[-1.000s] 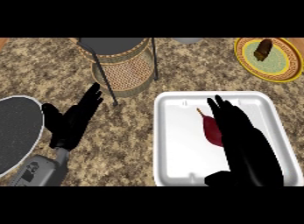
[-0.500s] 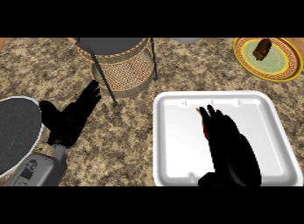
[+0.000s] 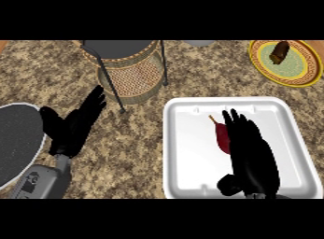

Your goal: Pick the pear from the tray and place it in the tiered basket

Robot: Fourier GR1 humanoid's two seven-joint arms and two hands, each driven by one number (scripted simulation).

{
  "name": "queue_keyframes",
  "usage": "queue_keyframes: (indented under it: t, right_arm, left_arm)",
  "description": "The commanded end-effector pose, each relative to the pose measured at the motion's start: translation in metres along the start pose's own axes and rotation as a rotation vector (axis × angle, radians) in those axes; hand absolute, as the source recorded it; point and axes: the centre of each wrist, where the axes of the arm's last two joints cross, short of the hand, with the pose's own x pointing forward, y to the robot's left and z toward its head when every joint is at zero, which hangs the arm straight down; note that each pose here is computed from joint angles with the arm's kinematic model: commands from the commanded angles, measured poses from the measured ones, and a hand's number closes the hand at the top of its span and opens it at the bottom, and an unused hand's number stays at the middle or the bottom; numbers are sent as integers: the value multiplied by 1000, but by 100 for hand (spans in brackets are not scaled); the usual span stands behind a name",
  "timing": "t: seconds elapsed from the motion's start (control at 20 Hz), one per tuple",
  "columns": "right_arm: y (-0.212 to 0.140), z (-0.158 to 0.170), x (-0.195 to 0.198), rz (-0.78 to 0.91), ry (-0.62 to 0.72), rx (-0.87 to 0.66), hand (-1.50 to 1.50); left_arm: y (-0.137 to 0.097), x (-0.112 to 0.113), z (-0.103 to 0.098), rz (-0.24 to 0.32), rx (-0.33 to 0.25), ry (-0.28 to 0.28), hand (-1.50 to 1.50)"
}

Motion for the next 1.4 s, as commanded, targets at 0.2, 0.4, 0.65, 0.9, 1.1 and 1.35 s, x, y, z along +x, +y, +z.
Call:
queue_keyframes:
  t: [0.2,0.4,0.65,0.9,1.1,1.35]
  right_arm:
    - [-6,-1,-25,-25,9,-19,-150]
    - [19,-8,-6,-53,10,-39,-150]
    - [28,-6,-18,-77,17,-40,-150]
    - [28,-55,-42,-79,32,-23,-150]
    - [39,-63,-55,-76,38,-2,-150]
    - [47,-68,-60,-83,30,0,-150]
  left_arm:
    - [-1,4,1,6,-1,6,0]
    - [22,0,-3,-5,-1,-6,0]
    - [-10,-7,14,16,4,16,0]
    - [-14,0,1,-2,8,-1,0]
    - [-12,-1,-8,-10,-6,-11,0]
    - [-8,-5,0,0,-9,3,0]
